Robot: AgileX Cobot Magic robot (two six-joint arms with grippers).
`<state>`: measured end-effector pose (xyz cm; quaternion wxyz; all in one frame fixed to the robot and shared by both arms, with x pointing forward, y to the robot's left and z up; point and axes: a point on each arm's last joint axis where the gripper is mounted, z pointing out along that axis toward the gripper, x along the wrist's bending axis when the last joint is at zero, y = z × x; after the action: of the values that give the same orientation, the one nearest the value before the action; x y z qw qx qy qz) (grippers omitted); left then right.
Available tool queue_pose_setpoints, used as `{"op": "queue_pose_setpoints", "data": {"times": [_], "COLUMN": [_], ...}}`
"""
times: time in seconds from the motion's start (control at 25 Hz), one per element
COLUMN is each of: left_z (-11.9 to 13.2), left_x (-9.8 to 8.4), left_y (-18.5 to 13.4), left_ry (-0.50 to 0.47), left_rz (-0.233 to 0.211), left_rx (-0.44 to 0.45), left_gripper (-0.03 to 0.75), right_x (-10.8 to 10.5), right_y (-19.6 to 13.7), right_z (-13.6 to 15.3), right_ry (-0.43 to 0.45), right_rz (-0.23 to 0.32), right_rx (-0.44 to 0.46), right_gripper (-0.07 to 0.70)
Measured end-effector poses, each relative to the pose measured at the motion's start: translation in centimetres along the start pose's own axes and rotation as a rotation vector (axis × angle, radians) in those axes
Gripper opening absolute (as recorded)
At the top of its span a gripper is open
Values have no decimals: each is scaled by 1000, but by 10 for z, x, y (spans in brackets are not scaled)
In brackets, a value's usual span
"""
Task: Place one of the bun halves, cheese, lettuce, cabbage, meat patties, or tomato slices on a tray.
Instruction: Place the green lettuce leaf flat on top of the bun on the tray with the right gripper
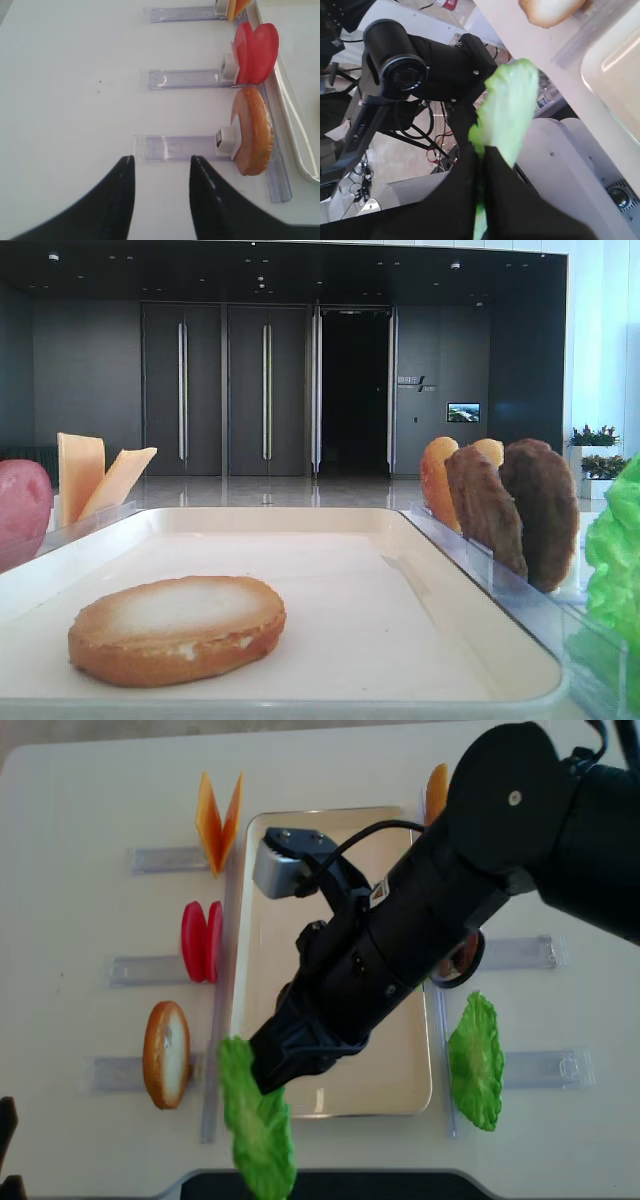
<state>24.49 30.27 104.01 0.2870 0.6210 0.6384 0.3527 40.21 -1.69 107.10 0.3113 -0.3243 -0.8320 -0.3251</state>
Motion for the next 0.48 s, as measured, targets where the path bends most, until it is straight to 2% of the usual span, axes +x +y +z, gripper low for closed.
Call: {"op": "queue_pose_setpoints", "data": {"times": [0.32,0.48], "left_z": [0,0], "left_x": [0,0], "left_y": [0,0], "left_ry": [1,1], "left_rz": [1,1], "left_rx": [0,0], "left_gripper": [282,282], "right_x": [-48,-66], "right_y": [21,27], "right_z": [8,9], "right_ry": [66,81], "right_rz": [-1,23], "right_rx": [-62,-86], "right_gripper": [30,30]}}
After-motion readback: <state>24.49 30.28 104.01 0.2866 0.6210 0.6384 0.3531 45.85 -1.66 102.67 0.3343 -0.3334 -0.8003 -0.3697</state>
